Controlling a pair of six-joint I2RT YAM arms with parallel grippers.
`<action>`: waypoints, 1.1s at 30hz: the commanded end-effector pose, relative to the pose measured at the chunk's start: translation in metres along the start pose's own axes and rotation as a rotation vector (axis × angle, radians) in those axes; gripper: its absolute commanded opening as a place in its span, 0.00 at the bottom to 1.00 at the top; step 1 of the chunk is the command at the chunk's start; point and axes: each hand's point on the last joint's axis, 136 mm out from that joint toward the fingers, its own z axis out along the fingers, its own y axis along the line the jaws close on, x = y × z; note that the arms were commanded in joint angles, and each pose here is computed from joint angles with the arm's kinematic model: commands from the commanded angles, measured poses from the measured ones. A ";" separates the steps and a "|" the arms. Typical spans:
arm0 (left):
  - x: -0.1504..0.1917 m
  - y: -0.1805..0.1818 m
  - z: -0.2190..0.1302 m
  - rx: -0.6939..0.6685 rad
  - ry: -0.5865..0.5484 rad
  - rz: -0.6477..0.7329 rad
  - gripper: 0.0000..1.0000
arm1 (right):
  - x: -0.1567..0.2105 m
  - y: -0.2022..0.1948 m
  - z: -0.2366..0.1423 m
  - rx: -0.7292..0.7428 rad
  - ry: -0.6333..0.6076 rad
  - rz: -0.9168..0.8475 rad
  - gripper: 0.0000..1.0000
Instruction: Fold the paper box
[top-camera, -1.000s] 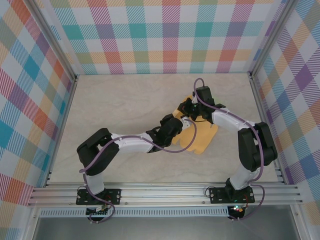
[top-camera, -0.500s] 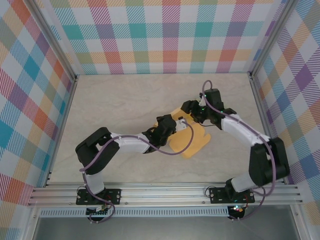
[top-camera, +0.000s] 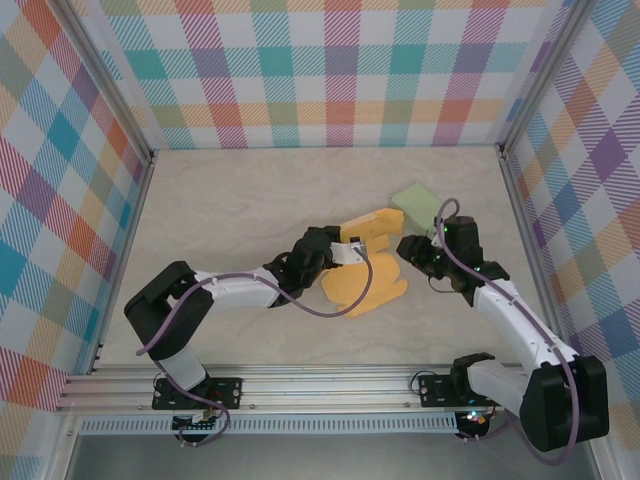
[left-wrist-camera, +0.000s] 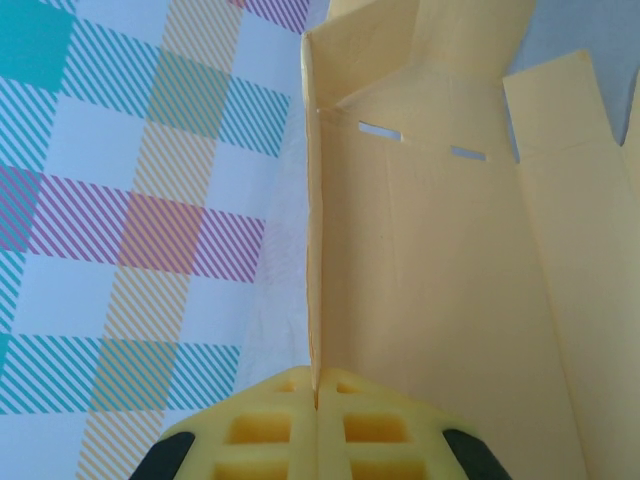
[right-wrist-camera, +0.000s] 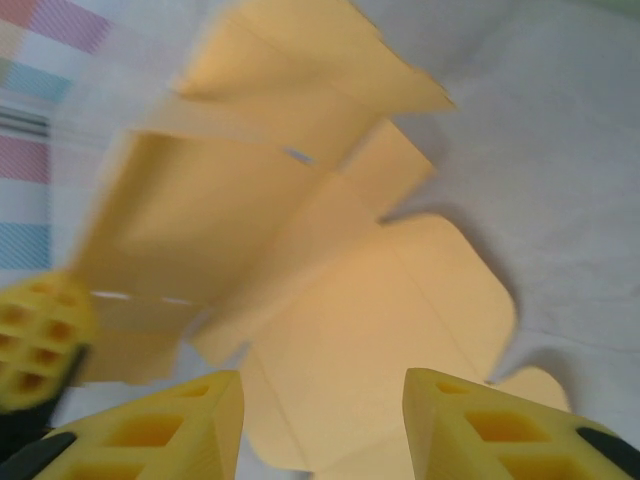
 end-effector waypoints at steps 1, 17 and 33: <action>-0.012 0.020 -0.011 -0.064 -0.069 -0.023 0.00 | -0.011 0.000 0.010 -0.032 -0.065 -0.105 0.46; -0.008 0.033 -0.022 -0.057 -0.126 -0.141 0.00 | -0.030 -0.012 0.079 -0.069 -0.102 -0.245 0.48; -0.006 0.029 -0.020 -0.023 -0.134 -0.167 0.00 | -0.037 0.013 0.090 -0.229 -0.141 -0.278 0.45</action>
